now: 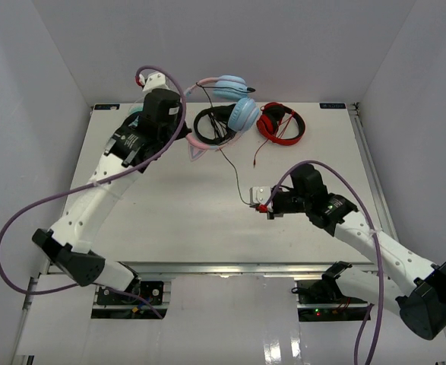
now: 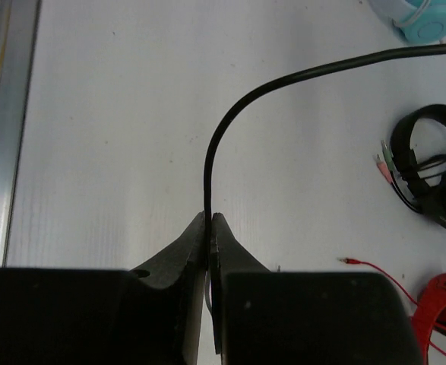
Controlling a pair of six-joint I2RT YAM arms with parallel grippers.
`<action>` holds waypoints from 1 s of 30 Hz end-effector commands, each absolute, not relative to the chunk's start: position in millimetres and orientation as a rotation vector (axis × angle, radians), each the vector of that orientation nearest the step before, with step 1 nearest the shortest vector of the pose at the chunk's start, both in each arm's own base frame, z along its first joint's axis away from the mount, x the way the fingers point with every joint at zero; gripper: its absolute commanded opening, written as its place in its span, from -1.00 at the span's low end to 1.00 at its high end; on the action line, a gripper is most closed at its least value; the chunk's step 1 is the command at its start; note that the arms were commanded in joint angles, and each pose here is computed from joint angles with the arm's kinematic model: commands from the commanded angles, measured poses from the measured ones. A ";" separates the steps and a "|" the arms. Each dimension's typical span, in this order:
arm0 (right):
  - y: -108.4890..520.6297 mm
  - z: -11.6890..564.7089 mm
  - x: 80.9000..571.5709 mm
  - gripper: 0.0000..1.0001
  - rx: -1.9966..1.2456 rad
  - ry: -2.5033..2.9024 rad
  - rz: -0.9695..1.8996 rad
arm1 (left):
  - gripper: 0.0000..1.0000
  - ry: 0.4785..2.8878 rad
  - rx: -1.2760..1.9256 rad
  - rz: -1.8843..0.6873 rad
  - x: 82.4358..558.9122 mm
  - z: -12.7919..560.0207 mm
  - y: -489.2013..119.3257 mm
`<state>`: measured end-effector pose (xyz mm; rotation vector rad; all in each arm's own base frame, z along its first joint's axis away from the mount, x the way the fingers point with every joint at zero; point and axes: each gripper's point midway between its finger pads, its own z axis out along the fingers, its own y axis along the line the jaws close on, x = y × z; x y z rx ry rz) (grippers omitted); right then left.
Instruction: Wrap the headphones
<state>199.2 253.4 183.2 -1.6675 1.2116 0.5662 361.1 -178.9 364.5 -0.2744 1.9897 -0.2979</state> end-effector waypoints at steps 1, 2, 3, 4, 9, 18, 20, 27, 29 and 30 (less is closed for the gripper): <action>232.7 209.4 226.3 -0.85 -1.644 1.275 0.334 | -1.00 1.846 -0.408 -0.232 392.8 377.0 -168.3; 229.8 214.6 230.1 -0.85 -1.636 1.277 0.300 | -1.00 1.863 -0.406 -0.195 397.1 364.7 -167.8; 227.4 219.1 233.4 -0.85 -1.628 1.280 0.272 | -1.00 1.883 -0.401 -0.159 400.6 351.7 -167.4; 226.5 227.5 236.8 -0.85 -1.619 1.268 0.245 | -1.00 1.903 -0.397 -0.133 403.3 339.5 -168.0; 220.5 253.8 252.2 -0.85 -1.579 1.243 0.135 | -1.00 2.004 -0.358 -0.076 406.4 280.3 -174.1; 210.9 275.2 274.9 -0.85 -1.530 1.245 -0.011 | -1.00 2.224 -0.231 -0.073 390.4 184.4 -194.3; 206.6 276.0 280.0 -0.85 -1.512 1.257 -0.045 | -1.00 2.265 -0.172 -0.058 381.4 167.0 -199.5; 214.1 270.7 282.1 -0.85 -1.501 1.267 0.007 | -1.00 2.355 0.052 -0.177 351.0 136.7 -236.5; 221.4 269.0 279.1 -0.85 -1.508 1.265 0.063 | -1.00 2.370 0.118 -0.223 340.1 133.3 -248.2; 223.4 267.2 280.2 -0.85 -1.511 1.268 0.070 | -1.00 2.380 0.165 -0.253 332.9 131.1 -255.8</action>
